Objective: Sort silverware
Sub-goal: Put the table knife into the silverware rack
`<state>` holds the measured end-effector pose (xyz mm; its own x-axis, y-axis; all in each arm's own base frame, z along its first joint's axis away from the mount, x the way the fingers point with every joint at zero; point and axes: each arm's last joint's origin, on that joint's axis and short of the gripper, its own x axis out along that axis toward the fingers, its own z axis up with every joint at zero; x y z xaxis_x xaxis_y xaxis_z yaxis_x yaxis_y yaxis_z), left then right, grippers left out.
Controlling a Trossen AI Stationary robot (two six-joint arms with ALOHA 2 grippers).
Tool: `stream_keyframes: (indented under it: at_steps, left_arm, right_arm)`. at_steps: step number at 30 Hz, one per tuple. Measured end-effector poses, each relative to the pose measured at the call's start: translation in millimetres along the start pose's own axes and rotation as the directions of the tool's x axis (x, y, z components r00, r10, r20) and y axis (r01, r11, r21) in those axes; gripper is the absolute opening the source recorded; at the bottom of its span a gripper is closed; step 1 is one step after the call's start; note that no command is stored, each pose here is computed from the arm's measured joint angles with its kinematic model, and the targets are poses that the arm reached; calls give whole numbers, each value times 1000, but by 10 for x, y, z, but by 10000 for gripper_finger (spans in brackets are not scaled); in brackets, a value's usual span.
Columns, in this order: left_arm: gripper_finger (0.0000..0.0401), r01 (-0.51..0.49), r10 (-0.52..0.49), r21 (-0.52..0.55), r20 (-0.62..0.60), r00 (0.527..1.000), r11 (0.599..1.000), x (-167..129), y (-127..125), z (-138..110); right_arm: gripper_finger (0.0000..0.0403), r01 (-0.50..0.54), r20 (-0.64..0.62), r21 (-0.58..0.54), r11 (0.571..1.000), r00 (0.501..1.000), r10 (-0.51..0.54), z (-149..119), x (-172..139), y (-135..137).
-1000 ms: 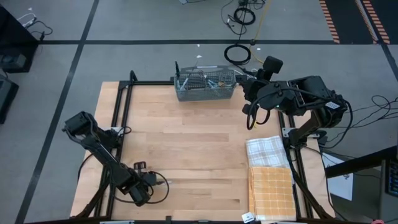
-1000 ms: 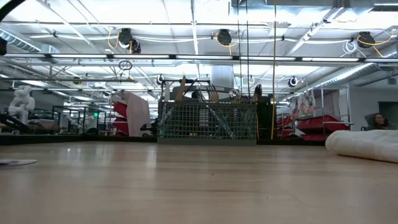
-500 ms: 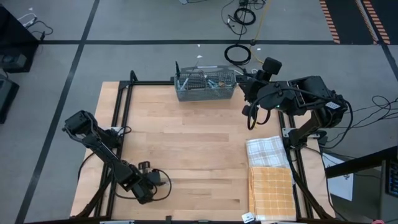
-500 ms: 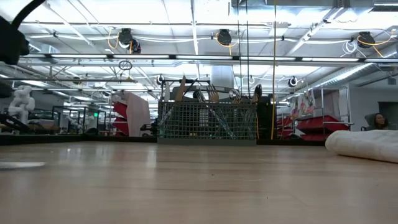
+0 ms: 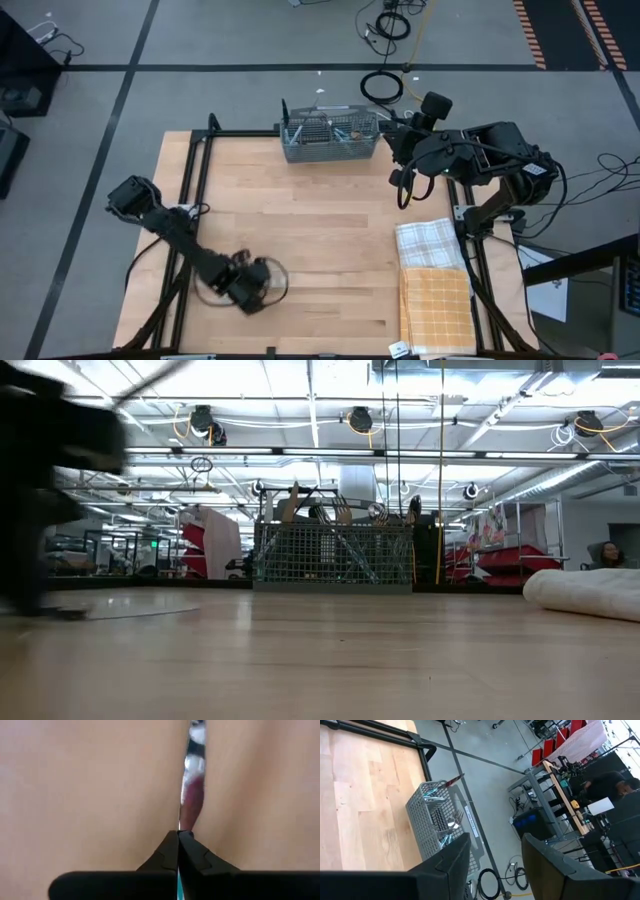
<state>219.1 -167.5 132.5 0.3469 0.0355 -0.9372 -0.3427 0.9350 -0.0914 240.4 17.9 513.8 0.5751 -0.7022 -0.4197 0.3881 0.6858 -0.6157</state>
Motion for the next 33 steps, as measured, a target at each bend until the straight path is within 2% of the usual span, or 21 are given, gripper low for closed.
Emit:
stream_keyframes:
  at_steps: [2,10,17,24,26,28,31,33]
  left_arm:
    - [1,-38,38,-2,33,999,999,38,95,128]
    - [1,-24,24,0,146,989,1000,103,379,729]
    - [0,-35,17,65,258,966,997,-75,483,1250]
    - [0,-90,69,42,354,933,995,-228,660,1622]
    - [0,-70,49,48,345,937,996,-245,717,1684]
    - [1,-5,-12,56,300,954,998,-238,766,1703]
    - [19,121,-130,63,164,978,991,-211,849,1669]
    - [44,165,-166,21,76,983,986,-198,912,1630]
  right_arm:
    - [167,0,0,-5,1000,1000,0,0,0,0]
    - [167,-2,-16,-27,1000,1000,1,-22,0,2]
    - [167,-3,-26,-40,999,1000,2,-36,0,3]
    - [167,-3,-26,-38,999,1000,2,-36,0,3]
    - [167,-5,-29,-45,999,1000,4,-41,-1,4]
    - [167,-32,-46,-66,997,999,29,-65,-2,12]
    - [167,-98,-67,-60,993,993,94,-96,-5,32]
    - [169,-134,-66,-46,990,989,131,-94,-2,48]
